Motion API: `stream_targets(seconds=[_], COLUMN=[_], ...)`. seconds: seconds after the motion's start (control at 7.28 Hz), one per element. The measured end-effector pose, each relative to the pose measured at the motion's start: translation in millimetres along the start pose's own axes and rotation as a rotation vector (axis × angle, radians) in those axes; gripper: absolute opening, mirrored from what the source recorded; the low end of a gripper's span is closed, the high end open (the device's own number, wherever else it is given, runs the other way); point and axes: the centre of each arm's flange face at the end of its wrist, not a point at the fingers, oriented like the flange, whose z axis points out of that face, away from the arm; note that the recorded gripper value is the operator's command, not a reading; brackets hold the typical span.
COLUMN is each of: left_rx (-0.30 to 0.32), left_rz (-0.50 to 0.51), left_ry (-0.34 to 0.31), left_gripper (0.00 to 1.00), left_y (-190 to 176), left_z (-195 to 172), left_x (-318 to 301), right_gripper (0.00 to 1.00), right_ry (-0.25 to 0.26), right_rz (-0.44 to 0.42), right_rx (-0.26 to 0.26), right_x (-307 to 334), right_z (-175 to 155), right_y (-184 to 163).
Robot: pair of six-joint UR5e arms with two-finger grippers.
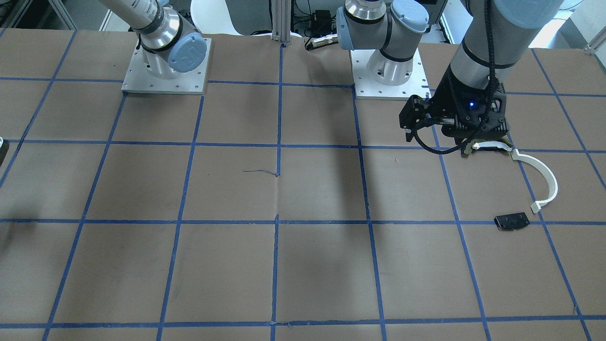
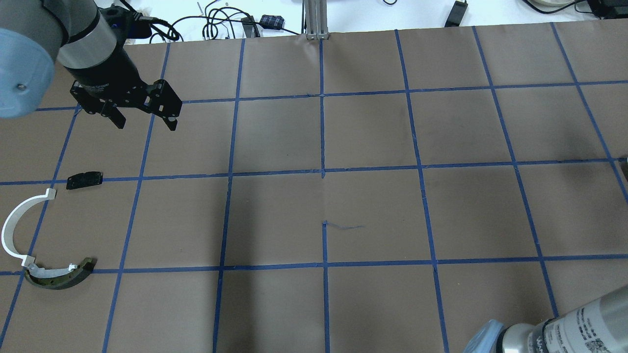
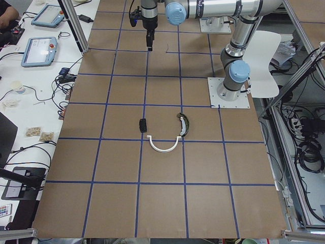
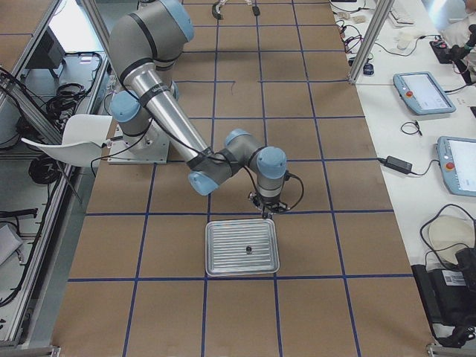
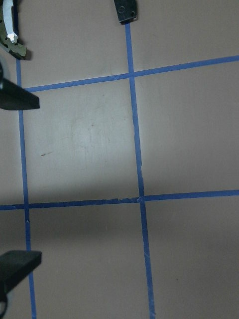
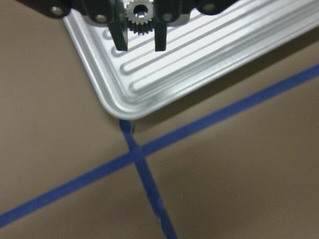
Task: Place bearing gear from tray to pile
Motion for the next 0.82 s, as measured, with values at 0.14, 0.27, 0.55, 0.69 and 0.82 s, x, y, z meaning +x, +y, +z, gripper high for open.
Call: stream_targets(seconds=[0.14,0.27,0.55,0.69,0.82], left_rx=[-0.001,-0.004,-0.017,-0.017,-0.015], left_rz=[0.000,0.001,-0.001,-0.001,-0.001], left_ry=[0.000,-0.001,-0.001,-0.001,-0.001], left_gripper=[1.00,1.00,1.00,1.00,1.00], left_y=[0.1,-0.1,-0.5,-0.6,-0.8], left_z=[0.4,1.3,4.5,4.7,4.6], left_x=[0.1,-0.1,-1.7,-1.8,-1.7], right_gripper=[0.01,0.02,0.02,0.02,0.02], right_ry=[-0.020,-0.064,-0.075,-0.068,-0.066], right_rz=[0.075,0.192,0.403,0.508,0.621], right_rx=[0.009,0.015,0.017,0.029,0.041], right_x=[-12.0,-37.6,-93.6,-129.4,-178.0], right_z=[-25.8,-38.1,-59.1,-65.5,-64.9], right_y=[-70.4,-143.0,-282.3,-360.8,-442.6])
